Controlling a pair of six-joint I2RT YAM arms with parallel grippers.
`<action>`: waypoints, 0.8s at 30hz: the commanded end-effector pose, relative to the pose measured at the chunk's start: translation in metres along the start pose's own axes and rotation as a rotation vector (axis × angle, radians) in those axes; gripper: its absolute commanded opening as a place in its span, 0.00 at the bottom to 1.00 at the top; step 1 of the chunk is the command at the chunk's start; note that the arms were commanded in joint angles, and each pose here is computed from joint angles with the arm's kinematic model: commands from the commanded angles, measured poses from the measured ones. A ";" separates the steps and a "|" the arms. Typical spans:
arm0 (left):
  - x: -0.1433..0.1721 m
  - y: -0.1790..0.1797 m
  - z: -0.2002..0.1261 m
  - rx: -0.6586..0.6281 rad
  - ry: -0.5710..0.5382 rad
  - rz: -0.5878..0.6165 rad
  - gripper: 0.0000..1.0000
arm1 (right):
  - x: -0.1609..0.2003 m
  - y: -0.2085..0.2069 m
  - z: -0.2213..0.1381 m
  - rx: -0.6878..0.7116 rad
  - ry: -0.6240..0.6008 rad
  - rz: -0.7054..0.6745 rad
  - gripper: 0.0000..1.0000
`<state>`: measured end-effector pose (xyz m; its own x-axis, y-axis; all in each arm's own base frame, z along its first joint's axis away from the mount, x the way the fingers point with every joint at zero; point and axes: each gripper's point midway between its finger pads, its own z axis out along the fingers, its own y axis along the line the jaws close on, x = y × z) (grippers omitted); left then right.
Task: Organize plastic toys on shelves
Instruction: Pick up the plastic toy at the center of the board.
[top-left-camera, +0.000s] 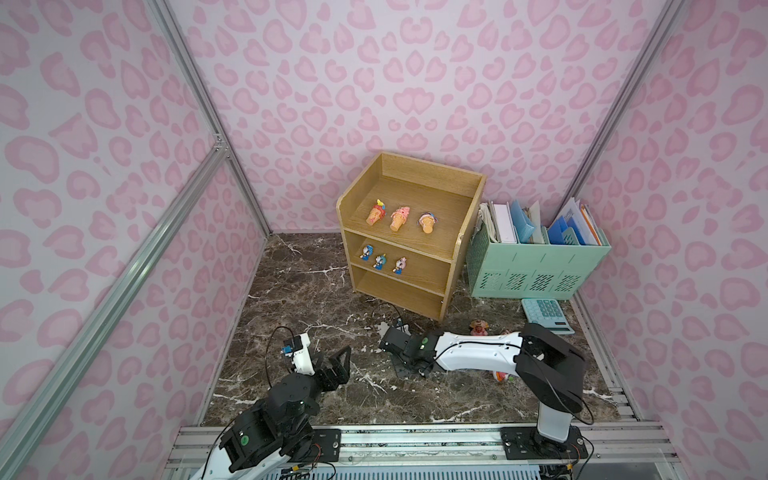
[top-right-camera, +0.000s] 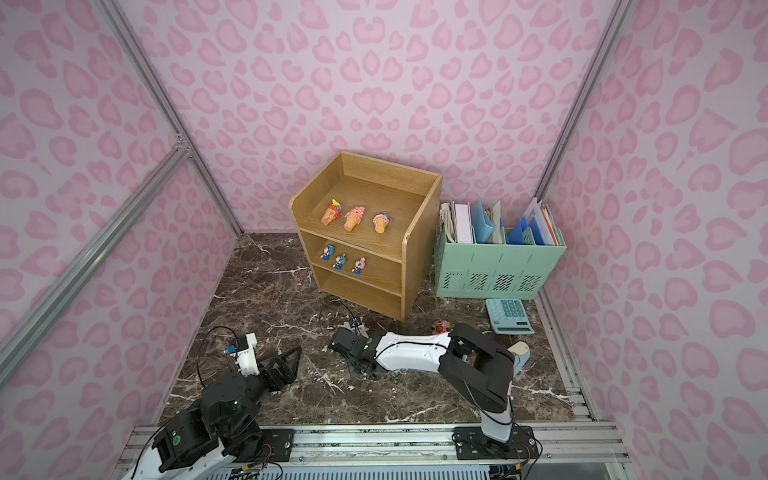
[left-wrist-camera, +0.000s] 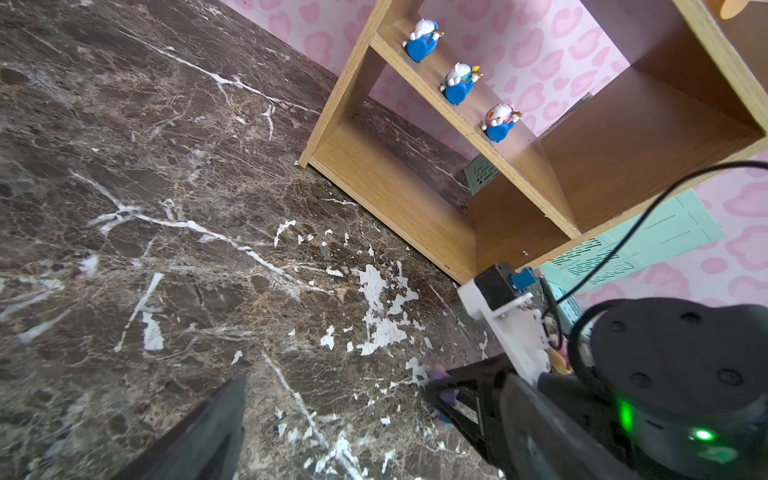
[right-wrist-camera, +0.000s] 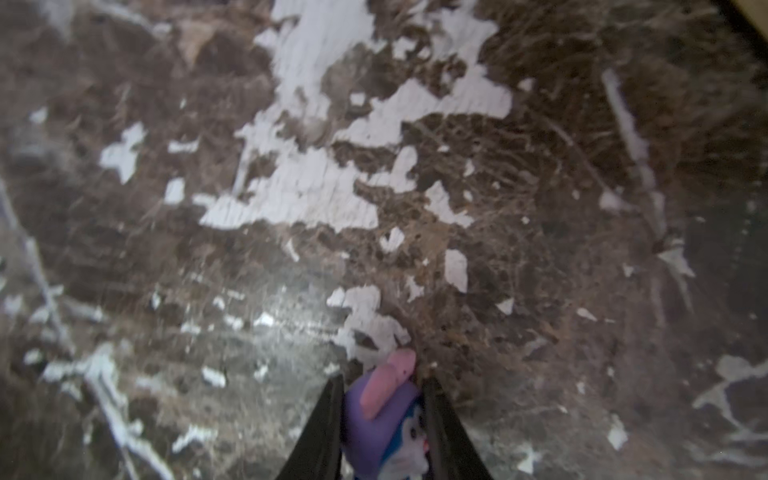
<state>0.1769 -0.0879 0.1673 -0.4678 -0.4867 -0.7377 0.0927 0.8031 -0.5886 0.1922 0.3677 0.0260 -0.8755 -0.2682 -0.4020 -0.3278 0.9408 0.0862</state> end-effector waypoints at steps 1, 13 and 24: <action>-0.003 0.005 -0.006 -0.029 0.001 0.011 0.98 | 0.005 -0.014 0.004 0.127 0.015 0.254 0.20; 0.003 0.000 -0.004 0.003 0.032 0.035 0.98 | -0.023 0.027 -0.036 -0.132 -0.097 0.296 0.54; 0.055 -0.059 0.028 0.290 0.237 -0.163 0.81 | -0.013 0.002 -0.108 -0.333 -0.393 -0.072 0.49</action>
<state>0.1727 -0.1392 0.1298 -0.6359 -0.4350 -0.6375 0.1684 0.7279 -0.6647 0.1656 0.3520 0.1153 -0.8037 -0.0576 -0.5922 -0.3271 0.8742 0.3589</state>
